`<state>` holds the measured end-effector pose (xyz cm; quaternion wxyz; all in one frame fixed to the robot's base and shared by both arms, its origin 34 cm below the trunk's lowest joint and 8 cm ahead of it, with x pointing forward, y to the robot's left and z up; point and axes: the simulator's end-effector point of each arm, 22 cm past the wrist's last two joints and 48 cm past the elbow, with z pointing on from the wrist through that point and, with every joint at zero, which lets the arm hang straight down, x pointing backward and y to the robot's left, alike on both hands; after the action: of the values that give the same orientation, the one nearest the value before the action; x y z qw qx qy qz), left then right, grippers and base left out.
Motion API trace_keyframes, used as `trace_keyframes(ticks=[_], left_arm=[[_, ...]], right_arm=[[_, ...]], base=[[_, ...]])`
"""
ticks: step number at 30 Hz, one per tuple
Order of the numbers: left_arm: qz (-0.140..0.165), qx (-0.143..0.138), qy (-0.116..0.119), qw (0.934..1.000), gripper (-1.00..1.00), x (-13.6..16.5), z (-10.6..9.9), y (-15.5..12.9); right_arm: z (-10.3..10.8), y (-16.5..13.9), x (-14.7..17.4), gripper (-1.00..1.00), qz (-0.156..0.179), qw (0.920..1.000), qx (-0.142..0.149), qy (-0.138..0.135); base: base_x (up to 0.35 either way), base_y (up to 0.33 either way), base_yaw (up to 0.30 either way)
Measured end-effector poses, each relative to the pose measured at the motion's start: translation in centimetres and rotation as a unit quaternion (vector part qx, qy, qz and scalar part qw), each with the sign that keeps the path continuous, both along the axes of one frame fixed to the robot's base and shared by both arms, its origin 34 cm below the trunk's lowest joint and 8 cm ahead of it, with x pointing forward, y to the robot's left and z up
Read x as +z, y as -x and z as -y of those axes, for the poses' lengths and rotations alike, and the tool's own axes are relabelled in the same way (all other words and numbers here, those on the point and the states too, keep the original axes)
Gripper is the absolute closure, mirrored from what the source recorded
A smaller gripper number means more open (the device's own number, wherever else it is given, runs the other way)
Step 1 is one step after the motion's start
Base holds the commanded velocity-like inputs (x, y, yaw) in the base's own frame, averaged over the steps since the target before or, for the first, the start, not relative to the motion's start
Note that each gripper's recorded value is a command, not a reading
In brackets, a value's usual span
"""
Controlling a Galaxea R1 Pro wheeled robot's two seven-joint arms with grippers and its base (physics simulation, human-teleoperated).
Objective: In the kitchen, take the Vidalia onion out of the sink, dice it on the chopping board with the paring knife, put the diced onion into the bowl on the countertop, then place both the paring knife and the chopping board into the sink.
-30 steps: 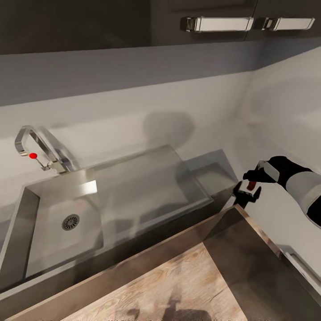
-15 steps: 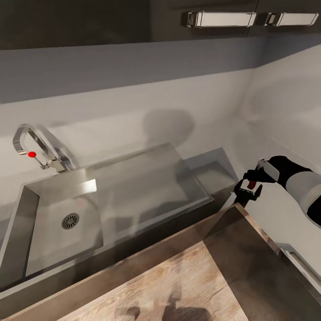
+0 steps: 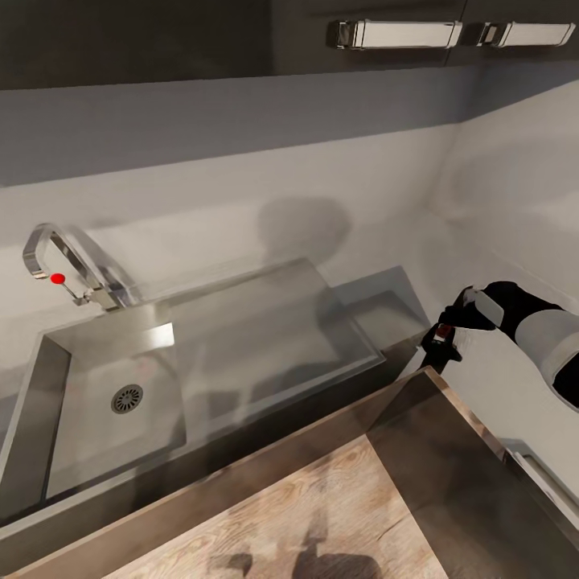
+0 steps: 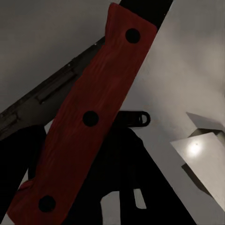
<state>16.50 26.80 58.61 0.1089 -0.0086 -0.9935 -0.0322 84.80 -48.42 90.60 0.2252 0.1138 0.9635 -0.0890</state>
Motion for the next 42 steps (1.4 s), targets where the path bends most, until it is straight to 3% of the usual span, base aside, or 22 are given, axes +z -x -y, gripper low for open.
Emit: trace_keyframes(ticks=[13, 17, 19, 27, 38, 42], left_arm=[[0.0, 0.0, 0.0, 1.0, -1.0, 0.0, -0.1, 0.0], [0.002, 0.0, -0.001, 1.0, -1.0, 0.0, -0.1, -0.2], [0.002, 0.0, -0.001, 1.0, -1.0, 0.0, -0.2, -0.3], [0.01, 0.0, -0.001, 1.0, -1.0, 0.1, -0.2, -0.8], [0.027, 0.001, 0.002, 0.9996, -1.0, 0.1, 0.3, -2.0], [0.05, 0.002, 0.008, 0.9987, -1.0, 0.0, 1.3, -3.2]], right_arm=[[-0.1, 0.0, 0.0, 1.0, 0.0, 1.0, 0.001, 0.0], [0.1, 0.0, 0.1, 1.0, 0.001, 1.0, 0.001, 0.005], [0.6, 0.3, 0.1, 1.0, -0.008, 0.9997, 0.011, 0.022], [0.5, 0.1, 1.0, 1.0, -0.001, 0.9997, 0.011, 0.021], [0.0, -0.3, 2.4, 1.0, 0.011, 0.9996, 0.016, 0.02], [-0.4, -0.6, 2.9, 1.0, 0.017, 0.9994, 0.021, 0.019]], base=[[0.0, 0.0, 0.0], [0.0, 0.0, 0.0], [0.0, 0.0, 0.0], [0.0, 0.0, 0.0], [0.0, 0.0, 0.0], [0.0, 0.0, 0.0]])
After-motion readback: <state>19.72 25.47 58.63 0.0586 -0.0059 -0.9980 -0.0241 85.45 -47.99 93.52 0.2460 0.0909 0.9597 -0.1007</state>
